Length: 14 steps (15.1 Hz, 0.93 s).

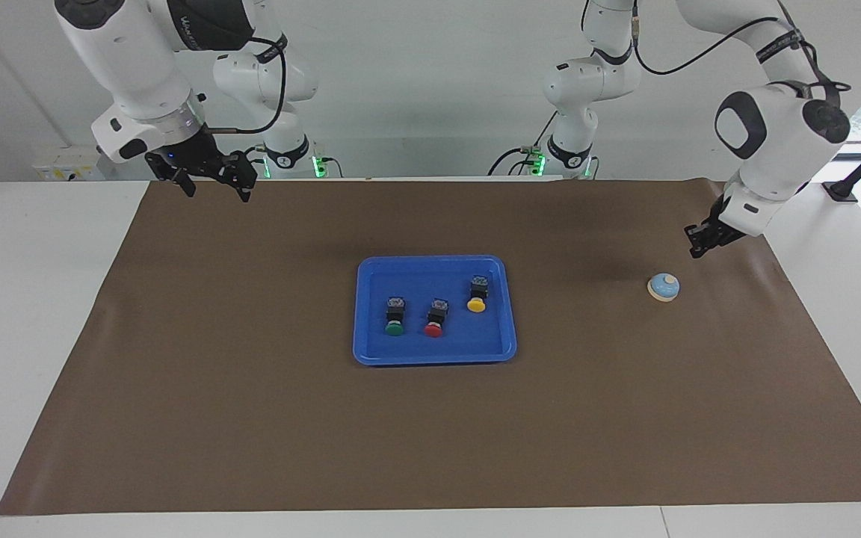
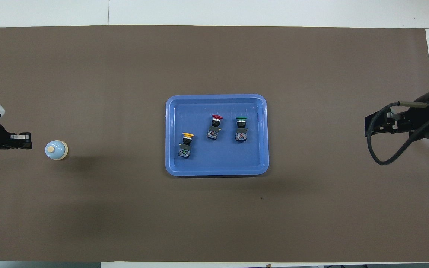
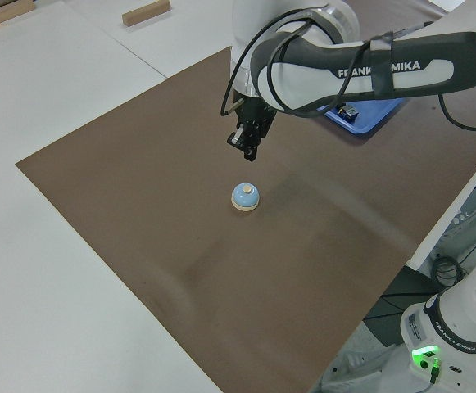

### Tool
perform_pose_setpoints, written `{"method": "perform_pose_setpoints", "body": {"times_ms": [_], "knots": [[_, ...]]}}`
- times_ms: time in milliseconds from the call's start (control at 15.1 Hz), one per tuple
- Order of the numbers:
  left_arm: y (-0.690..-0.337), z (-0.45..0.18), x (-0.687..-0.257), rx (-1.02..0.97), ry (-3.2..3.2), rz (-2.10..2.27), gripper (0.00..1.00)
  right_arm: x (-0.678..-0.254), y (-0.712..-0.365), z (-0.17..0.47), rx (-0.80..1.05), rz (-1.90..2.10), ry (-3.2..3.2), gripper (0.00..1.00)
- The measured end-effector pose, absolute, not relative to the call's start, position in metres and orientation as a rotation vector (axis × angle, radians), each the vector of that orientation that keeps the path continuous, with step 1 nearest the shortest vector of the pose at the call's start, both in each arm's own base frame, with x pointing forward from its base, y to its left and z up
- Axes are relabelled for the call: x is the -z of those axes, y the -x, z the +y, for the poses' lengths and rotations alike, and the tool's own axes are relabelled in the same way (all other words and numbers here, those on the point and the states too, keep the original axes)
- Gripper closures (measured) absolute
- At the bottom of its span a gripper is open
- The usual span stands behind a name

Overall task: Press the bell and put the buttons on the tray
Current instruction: 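Press down on the white call bell with the left gripper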

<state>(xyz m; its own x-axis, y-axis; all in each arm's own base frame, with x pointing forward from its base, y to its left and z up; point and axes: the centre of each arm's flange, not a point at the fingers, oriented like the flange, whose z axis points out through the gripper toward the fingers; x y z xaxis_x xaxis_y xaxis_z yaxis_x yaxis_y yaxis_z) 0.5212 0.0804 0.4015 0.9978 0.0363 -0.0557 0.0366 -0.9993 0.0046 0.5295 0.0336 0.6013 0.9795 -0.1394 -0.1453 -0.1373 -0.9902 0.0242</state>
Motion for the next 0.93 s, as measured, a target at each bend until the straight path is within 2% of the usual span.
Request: {"method": "perform_pose_setpoints", "body": {"times_ms": [199,929], "knots": [[-0.515,0.081,-0.364,0.090,-3.133,0.039,0.99,-0.601,-0.529,0.034,0.230,-0.217,-3.111,0.00],[-0.506,0.061,-0.337,0.031,-3.140,-0.022,0.99,-0.601,-0.529,0.034,0.230,-0.218,-3.111,0.00]]}}
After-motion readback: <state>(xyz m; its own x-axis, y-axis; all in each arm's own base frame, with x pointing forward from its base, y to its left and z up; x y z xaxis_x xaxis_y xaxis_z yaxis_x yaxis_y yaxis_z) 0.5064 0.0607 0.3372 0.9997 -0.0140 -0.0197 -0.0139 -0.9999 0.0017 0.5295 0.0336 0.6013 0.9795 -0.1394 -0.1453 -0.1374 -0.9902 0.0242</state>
